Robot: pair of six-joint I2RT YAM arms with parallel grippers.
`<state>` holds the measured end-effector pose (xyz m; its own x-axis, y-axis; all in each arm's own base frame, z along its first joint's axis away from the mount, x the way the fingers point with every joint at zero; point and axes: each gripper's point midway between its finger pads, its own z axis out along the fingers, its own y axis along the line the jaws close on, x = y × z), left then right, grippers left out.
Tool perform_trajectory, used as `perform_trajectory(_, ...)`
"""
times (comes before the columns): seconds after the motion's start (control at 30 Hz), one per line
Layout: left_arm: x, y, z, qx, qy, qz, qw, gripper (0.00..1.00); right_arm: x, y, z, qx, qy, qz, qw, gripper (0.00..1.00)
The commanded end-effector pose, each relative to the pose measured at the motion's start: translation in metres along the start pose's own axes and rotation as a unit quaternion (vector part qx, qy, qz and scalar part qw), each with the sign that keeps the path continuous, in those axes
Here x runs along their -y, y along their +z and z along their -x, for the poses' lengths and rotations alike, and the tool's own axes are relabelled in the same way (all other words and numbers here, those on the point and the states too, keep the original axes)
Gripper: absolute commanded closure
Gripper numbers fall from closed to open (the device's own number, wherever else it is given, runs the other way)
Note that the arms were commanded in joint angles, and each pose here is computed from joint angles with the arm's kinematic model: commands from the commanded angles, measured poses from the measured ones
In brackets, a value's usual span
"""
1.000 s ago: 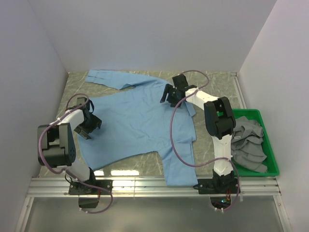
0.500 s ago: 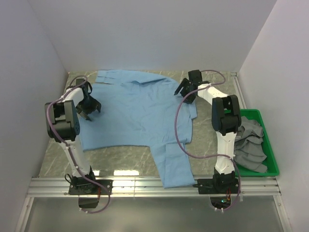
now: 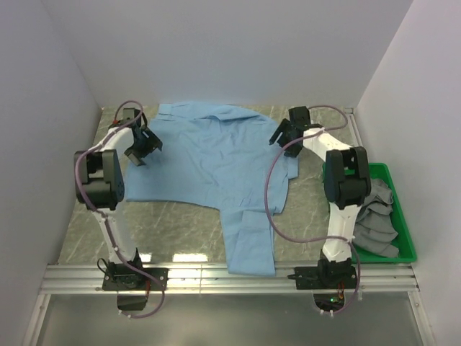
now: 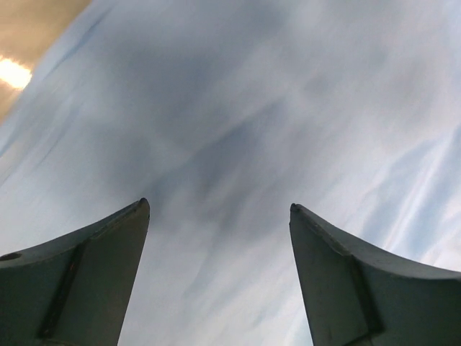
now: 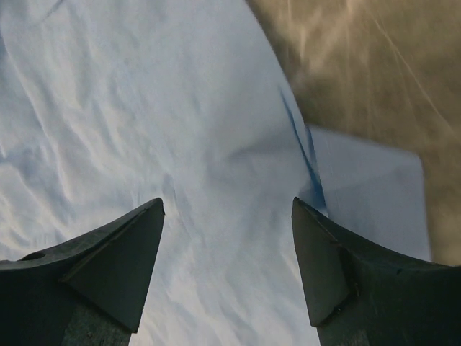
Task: Fold and stack the long sleeve shirts
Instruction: Fold the shirt
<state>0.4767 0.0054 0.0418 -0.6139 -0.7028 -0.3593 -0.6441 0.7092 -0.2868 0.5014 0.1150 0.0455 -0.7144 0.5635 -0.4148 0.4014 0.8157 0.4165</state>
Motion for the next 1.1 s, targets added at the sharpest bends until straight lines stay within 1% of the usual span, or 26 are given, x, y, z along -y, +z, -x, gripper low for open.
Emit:
perform_trajectory(0.0, -0.013, -0.064, 0.015, 0.067, -0.026, 0.005, 0.997, 0.15, -0.028, -0.061, 0.015, 0.063, -0.038, 0.033, 0.997, 0.21)
perform_trajectory(0.03, -0.024, -0.071, 0.011, 0.074, -0.032, 0.021, 0.997, 0.16, -0.031, -0.067, 0.008, 0.061, -0.044, 0.035, 0.997, 0.21)
perform_trajectory(0.07, -0.025, -0.09, 0.009, 0.086, -0.039, 0.01, 0.996, 0.16, -0.04, -0.081, 0.0, 0.064, -0.052, 0.047, 0.995, 0.21)
perform_trajectory(0.1, -0.046, -0.084, -0.014, 0.067, -0.044, 0.028, 0.996, 0.17, -0.035, -0.082, -0.019, 0.052, -0.061, 0.036, 0.996, 0.21)
perform_trajectory(0.13, -0.057, -0.086, -0.024, 0.064, -0.045, 0.035, 0.996, 0.17, -0.03, -0.084, -0.024, 0.051, -0.059, 0.033, 0.996, 0.21)
perform_trajectory(0.17, -0.06, -0.101, -0.027, 0.075, -0.054, 0.026, 0.995, 0.18, -0.039, -0.097, -0.034, 0.052, -0.068, 0.046, 0.995, 0.21)
perform_trajectory(0.2, -0.08, -0.095, -0.049, 0.058, -0.054, 0.045, 0.996, 0.19, -0.029, -0.095, -0.05, 0.039, -0.07, 0.039, 0.996, 0.21)
perform_trajectory(0.23, -0.09, -0.098, -0.057, 0.056, -0.059, 0.052, 0.995, 0.2, -0.028, -0.098, -0.06, 0.035, -0.074, 0.041, 0.996, 0.21)
perform_trajectory(0.27, -0.094, -0.107, -0.059, 0.066, -0.069, 0.046, 0.994, 0.21, -0.031, -0.106, -0.066, 0.037, -0.078, 0.051, 0.995, 0.21)
perform_trajectory(0.3, -0.11, -0.104, -0.072, 0.056, -0.076, 0.061, 0.994, 0.22, -0.025, -0.104, -0.083, 0.024, -0.086, 0.047, 0.995, 0.21)
perform_trajectory(0.37, -0.12, -0.108, -0.077, 0.063, -0.092, 0.064, 0.992, 0.25, -0.024, -0.108, -0.097, 0.012, -0.091, 0.057, 0.994, 0.21)
perform_trajectory(0.4, -0.133, -0.105, -0.083, 0.061, -0.099, 0.08, 0.99, 0.26, -0.018, -0.105, -0.112, -0.005, -0.092, 0.06, 0.994, 0.21)
perform_trajectory(0.5, -0.151, -0.101, -0.093, 0.052, -0.125, 0.097, 0.986, 0.3, -0.007, -0.103, -0.129, -0.021, -0.093, 0.061, 0.994, 0.21)
perform_trajectory(0.6, -0.158, -0.099, -0.095, 0.063, -0.15, 0.093, 0.982, 0.32, 0.001, -0.1, -0.139, -0.032, -0.096, 0.06, 0.993, 0.21)
perform_trajectory(0.7, -0.156, -0.095, -0.091, 0.073, -0.163, 0.085, 0.98, 0.34, 0.008, -0.096, -0.146, -0.037, -0.097, 0.056, 0.993, 0.21)
perform_trajectory(0.9, -0.152, -0.079, -0.089, 0.062, -0.175, 0.087, 0.979, 0.38, 0.013, -0.09, -0.147, -0.038, -0.102, 0.047, 0.993, 0.21)
perform_trajectory(1.03, -0.159, -0.072, -0.095, 0.056, -0.175, 0.104, 0.977, 0.4, 0.016, -0.088, -0.146, -0.036, -0.101, 0.042, 0.993, 0.21)
perform_trajectory(1.07, -0.162, -0.069, -0.097, 0.054, -0.173, 0.112, 0.977, 0.43, 0.017, -0.087, -0.146, -0.037, -0.1, 0.041, 0.993, 0.21)
